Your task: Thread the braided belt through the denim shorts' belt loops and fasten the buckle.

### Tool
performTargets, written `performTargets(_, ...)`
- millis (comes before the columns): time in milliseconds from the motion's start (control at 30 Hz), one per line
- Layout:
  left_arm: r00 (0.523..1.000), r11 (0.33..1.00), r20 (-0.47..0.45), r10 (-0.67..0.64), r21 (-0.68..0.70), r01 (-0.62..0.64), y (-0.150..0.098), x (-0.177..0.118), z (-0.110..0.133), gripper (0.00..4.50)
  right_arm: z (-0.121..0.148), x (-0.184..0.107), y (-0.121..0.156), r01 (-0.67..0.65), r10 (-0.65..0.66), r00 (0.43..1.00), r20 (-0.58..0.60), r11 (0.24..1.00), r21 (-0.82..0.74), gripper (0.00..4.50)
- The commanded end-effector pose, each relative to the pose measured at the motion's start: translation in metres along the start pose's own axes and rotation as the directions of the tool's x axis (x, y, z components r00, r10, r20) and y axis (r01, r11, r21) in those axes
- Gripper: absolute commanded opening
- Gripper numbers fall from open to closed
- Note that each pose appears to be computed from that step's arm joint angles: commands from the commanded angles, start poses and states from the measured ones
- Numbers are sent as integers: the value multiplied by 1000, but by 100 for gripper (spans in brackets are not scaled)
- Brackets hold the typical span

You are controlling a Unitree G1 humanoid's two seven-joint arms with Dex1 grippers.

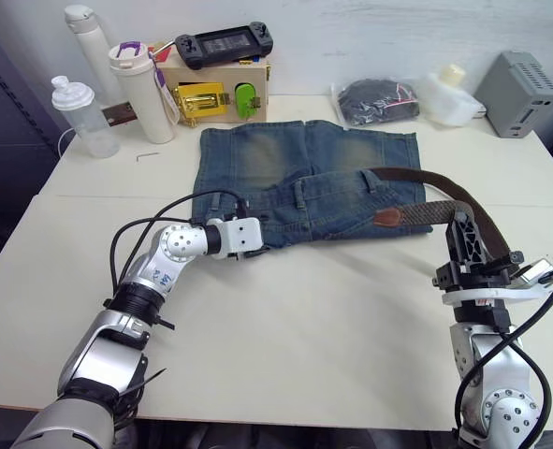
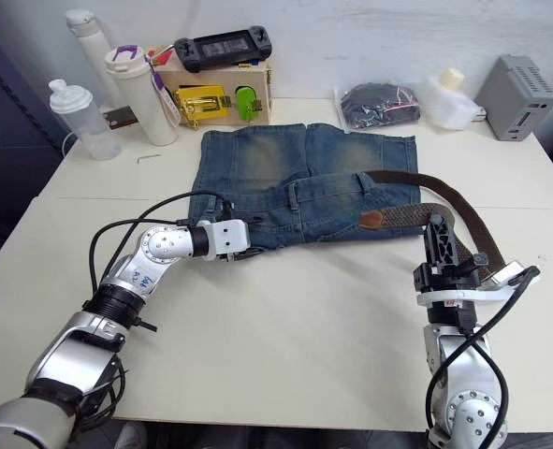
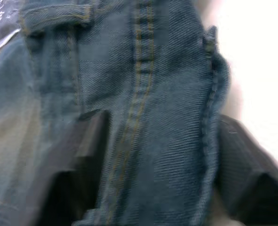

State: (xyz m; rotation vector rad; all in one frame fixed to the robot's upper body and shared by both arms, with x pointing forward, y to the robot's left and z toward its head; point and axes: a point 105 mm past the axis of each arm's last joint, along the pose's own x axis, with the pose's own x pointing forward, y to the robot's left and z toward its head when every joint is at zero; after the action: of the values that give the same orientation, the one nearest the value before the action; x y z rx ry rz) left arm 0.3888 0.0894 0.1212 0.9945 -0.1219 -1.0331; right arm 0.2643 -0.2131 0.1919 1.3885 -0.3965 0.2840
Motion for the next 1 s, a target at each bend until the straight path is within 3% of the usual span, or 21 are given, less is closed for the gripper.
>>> performTargets(33,998,999,-56,-31,5,32,-11,-4,-14,101,5,-2,13,-43,43,999,22,999,-16,0)
performTargets(100,998,999,-56,-43,18,44,-16,-6,-13,17,6,-3,12,-38,39,999,22,999,-16,0)
performTargets(300,994,992,-9,-112,-50,112,-46,-26,-7,17,8,-5,13,-38,39,999,28,999,-27,0)
performTargets(533,979,954,76,-191,-220,203,-108,-95,16,17,10,-1,26,-69,68,998,-19,992,-101,0)
performTargets(667,958,923,56,-280,-259,285,-140,-134,18,17,-3,-2,22,-37,24,994,-105,991,-125,0)
performTargets(833,959,928,-25,-282,-263,266,-147,-147,9,17,-10,-6,15,-8,-16,985,-170,990,-138,0)
performTargets(933,969,928,-22,-246,-293,229,-144,-146,7,17,-14,-7,12,-1,-32,976,-214,989,-150,0)
performTargets(967,971,924,-8,-241,-308,227,-143,-145,9,94,-14,-6,11,3,-38,974,-221,988,-155,0)
performTargets(1000,974,929,-6,-225,-303,212,-138,-144,10,125,-13,-6,10,9,-48,971,-233,987,-163,0)
